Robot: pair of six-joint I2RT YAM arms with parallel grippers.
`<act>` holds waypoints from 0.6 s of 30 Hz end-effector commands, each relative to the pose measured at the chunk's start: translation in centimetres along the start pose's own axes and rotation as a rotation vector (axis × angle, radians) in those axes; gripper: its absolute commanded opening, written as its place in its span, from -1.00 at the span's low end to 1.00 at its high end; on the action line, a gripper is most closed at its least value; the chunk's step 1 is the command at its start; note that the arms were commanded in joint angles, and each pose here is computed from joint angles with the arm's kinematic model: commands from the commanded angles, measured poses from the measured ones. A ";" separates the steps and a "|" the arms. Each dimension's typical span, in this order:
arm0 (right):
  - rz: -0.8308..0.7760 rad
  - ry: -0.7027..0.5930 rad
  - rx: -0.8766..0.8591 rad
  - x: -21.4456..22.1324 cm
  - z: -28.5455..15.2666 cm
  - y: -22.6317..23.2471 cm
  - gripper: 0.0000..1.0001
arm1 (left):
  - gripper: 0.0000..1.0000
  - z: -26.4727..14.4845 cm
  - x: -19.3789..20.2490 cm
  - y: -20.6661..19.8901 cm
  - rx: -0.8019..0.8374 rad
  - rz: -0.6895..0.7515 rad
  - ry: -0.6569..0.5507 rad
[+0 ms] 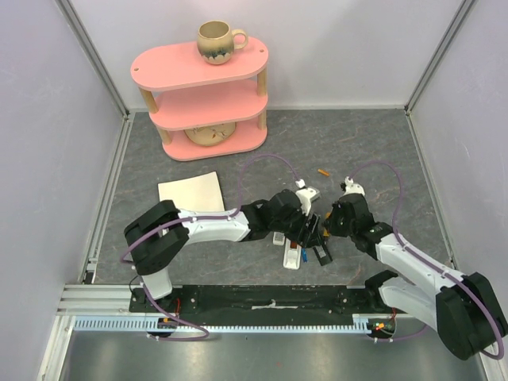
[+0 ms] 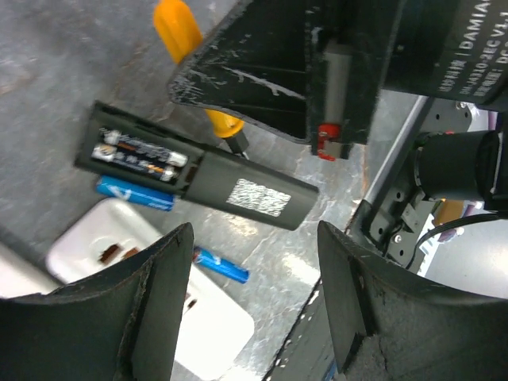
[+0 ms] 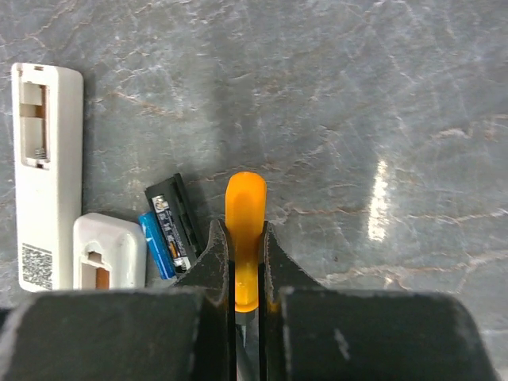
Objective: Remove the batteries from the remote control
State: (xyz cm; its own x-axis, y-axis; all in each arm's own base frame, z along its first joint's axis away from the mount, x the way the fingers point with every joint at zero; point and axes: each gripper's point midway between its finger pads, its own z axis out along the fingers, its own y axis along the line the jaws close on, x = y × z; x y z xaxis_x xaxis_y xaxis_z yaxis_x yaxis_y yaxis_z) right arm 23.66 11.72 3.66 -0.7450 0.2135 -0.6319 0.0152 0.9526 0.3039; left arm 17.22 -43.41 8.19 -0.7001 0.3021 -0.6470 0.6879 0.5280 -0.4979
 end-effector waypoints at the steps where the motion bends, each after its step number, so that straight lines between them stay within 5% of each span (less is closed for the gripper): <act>1: -0.044 -0.041 0.095 -2.0 -1.5 -1.1 -1.00 | 0.39 1.0 -0.8 -1.8 0.000 0.026 -0.010; 18: 0.030 -0.427 0.214 -11.9 -8.0 -1.8 -1.00 | 0.40 6.7 1.3 -0.8 -0.001 -0.006 0.091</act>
State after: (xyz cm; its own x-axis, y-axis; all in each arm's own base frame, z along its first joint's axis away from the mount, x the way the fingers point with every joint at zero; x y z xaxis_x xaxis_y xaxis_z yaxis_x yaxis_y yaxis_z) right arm 26.28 6.80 12.75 -0.4995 0.2525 -0.8287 0.1609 0.9670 0.1976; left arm 16.43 -47.28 3.54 -0.7272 0.3752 -0.5748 0.6747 0.5448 -0.4979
